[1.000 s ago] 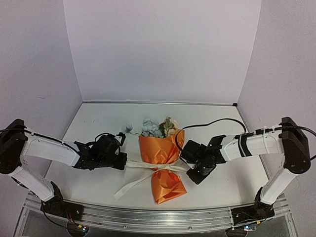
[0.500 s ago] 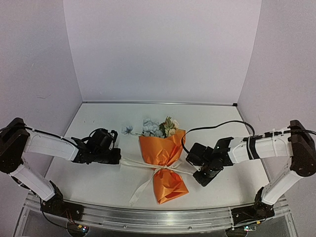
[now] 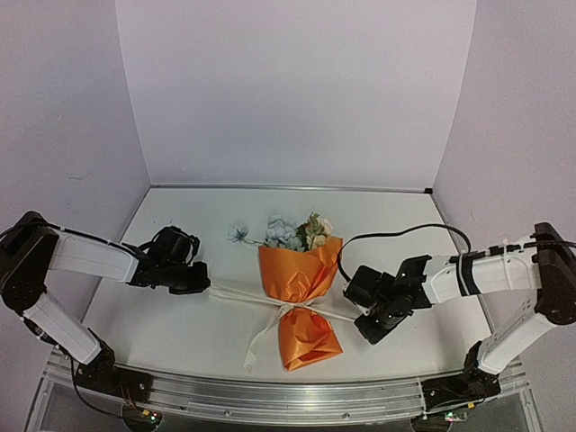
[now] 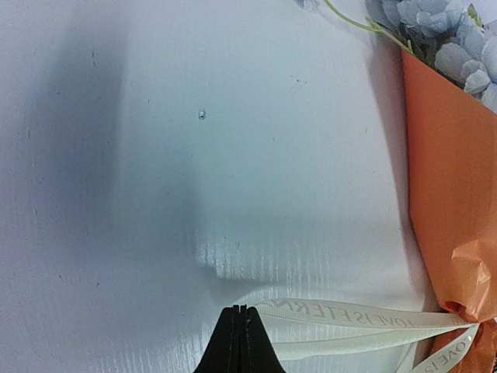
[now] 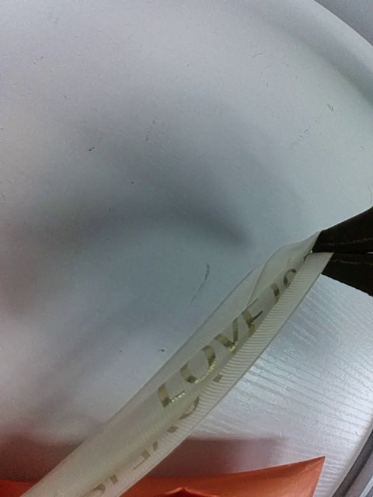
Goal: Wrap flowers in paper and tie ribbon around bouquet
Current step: Tie the half-tied ribbon around the folded bouquet.
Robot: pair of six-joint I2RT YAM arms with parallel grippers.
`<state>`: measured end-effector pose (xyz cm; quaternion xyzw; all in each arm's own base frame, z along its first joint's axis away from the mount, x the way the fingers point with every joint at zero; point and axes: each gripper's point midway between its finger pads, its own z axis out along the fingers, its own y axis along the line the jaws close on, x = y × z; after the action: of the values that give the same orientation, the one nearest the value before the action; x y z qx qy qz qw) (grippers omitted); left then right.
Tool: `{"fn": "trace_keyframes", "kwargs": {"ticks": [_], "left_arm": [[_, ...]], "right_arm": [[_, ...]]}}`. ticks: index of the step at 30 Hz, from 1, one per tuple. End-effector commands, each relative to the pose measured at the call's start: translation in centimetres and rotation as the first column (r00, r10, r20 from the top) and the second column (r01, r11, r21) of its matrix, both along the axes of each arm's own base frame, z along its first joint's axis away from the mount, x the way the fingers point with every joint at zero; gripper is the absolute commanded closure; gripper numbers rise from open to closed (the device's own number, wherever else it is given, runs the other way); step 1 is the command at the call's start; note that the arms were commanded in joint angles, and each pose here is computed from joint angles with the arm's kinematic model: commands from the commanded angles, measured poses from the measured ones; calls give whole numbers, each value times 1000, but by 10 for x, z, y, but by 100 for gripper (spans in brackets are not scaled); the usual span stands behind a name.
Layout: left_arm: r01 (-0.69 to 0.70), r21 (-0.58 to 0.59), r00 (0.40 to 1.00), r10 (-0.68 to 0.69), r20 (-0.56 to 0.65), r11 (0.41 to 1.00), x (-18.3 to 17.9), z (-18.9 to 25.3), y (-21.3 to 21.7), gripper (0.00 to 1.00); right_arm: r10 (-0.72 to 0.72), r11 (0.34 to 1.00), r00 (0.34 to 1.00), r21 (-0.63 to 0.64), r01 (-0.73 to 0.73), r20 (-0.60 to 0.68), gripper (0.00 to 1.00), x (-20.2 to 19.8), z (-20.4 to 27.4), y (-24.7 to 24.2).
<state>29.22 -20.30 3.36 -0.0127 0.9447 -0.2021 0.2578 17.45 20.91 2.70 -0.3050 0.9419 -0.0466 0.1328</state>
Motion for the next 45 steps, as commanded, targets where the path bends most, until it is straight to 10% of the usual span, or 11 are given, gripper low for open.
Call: {"fn": "trace_keyframes", "kwargs": {"ticks": [1,16,31,39,45], "left_arm": [[-95,55,996,94,8,994,22,1,24,100],[3,-31,999,-1,48,1000,46,27,18,100],[242,-90,965,-230,125,966,23,53,-32,99],[211,-11,963,-206,175,977,28,69,-28,59],[258,25,945,-258,201,966,17,81,-40,56]], "right_arm": [[-21,991,999,-131,14,-47,100,-20,-2,-32],[86,992,996,-92,-82,37,99,-24,10,11],[109,958,988,252,-134,111,28,8,74,66],[-68,899,996,429,86,-56,41,42,91,92],[-242,789,943,520,327,-227,47,64,79,139]]}}
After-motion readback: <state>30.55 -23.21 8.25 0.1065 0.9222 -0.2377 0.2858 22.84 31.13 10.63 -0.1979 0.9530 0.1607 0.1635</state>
